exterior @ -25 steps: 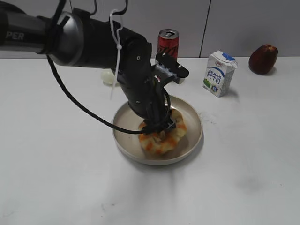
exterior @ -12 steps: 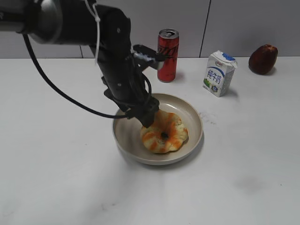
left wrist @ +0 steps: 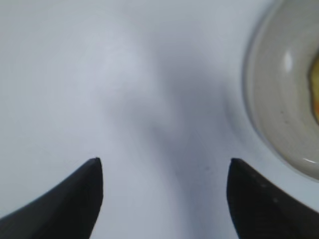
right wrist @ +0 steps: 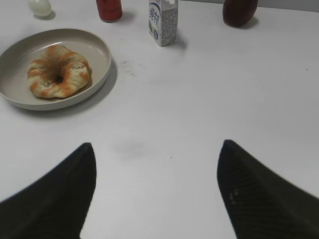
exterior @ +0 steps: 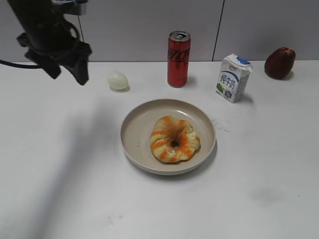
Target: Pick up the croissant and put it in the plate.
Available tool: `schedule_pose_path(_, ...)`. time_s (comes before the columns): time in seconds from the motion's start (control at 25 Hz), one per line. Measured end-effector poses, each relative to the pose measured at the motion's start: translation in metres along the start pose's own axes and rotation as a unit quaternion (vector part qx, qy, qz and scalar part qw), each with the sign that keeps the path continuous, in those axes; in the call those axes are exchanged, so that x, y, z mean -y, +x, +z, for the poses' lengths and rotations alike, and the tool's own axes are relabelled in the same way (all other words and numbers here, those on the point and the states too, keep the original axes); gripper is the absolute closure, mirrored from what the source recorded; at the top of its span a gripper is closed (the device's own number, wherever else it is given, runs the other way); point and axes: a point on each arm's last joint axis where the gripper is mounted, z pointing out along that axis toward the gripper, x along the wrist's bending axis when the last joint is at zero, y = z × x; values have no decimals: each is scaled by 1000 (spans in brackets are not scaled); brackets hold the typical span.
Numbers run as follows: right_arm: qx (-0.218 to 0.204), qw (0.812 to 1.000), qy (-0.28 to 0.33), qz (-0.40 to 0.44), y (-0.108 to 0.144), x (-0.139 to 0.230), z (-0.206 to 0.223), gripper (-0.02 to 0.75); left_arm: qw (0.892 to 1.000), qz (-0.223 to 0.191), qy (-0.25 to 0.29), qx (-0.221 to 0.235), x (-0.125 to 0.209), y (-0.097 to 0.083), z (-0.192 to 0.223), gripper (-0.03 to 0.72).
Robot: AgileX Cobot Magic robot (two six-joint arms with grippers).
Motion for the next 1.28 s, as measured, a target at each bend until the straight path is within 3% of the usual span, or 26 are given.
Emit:
schedule_pose_path(0.16,0,1000,0,0,0,0,0,167,997,-72,-9,-21,22,46,-21,103)
schedule_pose_path(0.28,0,1000,0,0,0,0,0,167,994,-103,-9,-41,47,67,-39,104)
schedule_pose_path(0.44,0,1000,0,0,0,0,0,167,988,-136,-5,-68,91,78,-62,104)
schedule_pose_path(0.56,0,1000,0,0,0,0,0,167,984,-156,-8,-82,127,74,-81,104)
schedule_pose_path(0.72,0,1000,0,0,0,0,0,167,980,-172,-26,-98,175,56,-101,104)
schedule_pose_path(0.96,0,1000,0,0,0,0,0,167,976,-165,-82,-118,232,17,-115,106)
schedule_pose_path(1.28,0,1000,0,0,0,0,0,166,968,-154,-138,-143,299,-22,-107,105)
